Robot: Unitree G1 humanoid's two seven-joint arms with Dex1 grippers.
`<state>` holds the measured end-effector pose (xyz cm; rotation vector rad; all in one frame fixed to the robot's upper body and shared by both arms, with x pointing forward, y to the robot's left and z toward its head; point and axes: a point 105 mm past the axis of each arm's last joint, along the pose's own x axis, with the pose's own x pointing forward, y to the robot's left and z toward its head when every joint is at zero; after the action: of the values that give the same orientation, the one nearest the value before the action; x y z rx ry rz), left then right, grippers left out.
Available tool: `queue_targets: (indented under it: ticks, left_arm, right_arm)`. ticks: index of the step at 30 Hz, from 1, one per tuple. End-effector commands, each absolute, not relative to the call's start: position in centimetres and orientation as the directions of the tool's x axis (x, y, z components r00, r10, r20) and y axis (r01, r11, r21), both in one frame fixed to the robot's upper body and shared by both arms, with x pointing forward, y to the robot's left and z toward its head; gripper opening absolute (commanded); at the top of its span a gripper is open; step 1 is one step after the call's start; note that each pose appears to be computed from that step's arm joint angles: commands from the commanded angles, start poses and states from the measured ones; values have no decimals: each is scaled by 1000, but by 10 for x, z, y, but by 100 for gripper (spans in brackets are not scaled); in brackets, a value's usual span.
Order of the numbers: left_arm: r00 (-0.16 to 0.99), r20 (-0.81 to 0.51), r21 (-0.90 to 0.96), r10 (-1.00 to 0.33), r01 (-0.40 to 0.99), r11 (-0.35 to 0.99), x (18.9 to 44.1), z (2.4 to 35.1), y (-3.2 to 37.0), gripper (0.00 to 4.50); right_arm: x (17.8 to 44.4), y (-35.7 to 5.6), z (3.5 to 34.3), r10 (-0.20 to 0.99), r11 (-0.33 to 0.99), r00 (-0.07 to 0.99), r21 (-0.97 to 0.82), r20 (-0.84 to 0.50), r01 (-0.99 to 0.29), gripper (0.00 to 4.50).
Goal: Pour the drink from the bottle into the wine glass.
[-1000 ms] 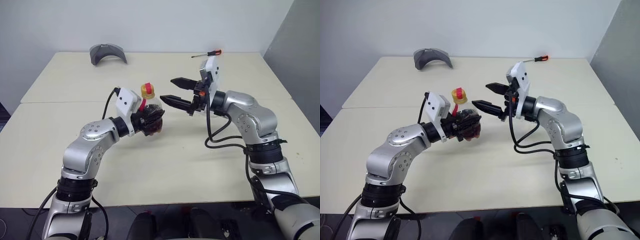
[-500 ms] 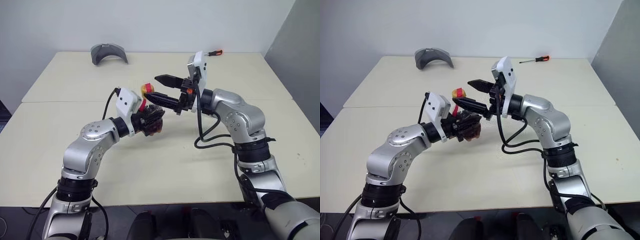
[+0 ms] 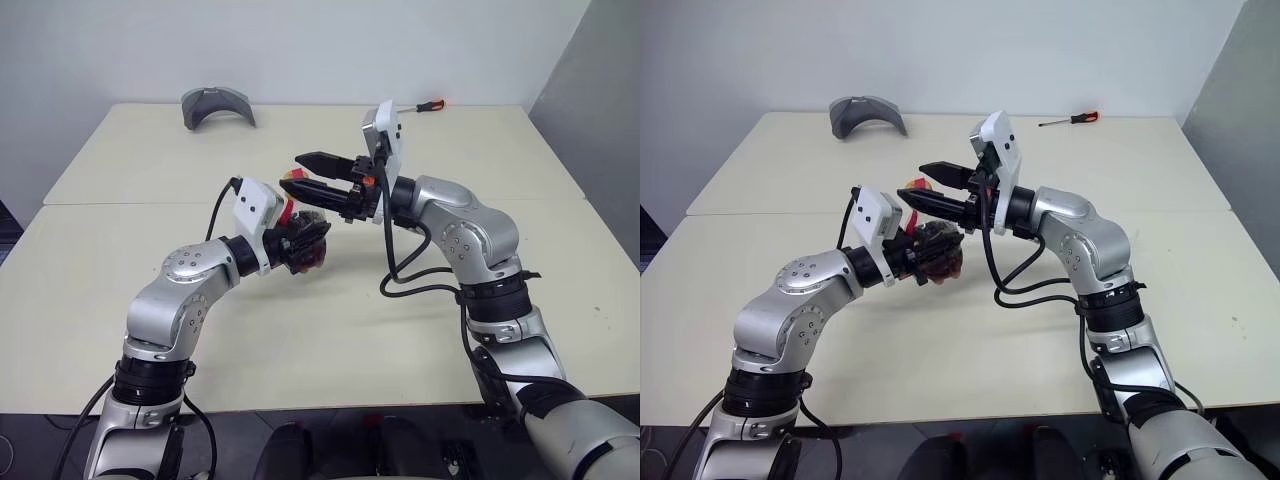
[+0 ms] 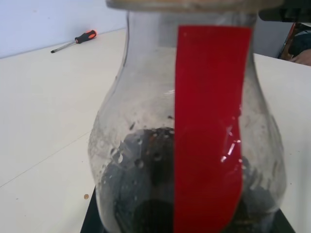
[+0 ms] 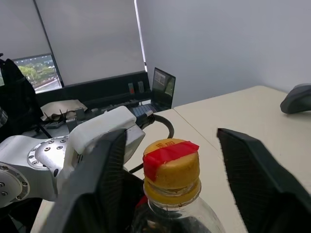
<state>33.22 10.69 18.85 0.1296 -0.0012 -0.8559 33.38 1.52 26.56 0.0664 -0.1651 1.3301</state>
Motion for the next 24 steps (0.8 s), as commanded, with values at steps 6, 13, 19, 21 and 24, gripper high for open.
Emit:
queue_targets:
  ticks: [6, 13, 19, 21, 24]
  left_arm:
    - [634, 1, 161, -773, 763, 626, 327, 206, 100, 142]
    - [628, -2, 163, -778, 768, 620, 327, 205, 100, 142]
    - [580, -4, 185, -815, 801, 569, 318, 205, 101, 142]
    - [552, -16, 198, -833, 819, 539, 312, 203, 103, 142]
    - [503, -57, 239, -862, 846, 477, 301, 196, 104, 142]
  right_arm:
    - [329, 14, 281, 960, 228, 205, -106, 192, -968, 112]
    - [327, 11, 284, 966, 213, 188, -130, 179, -968, 112]
    - [324, 3, 291, 978, 150, 127, -132, 167, -980, 112]
    - [321, 1, 293, 982, 120, 98, -135, 159, -984, 112]
    - [318, -2, 297, 986, 92, 71, -137, 154, -986, 112]
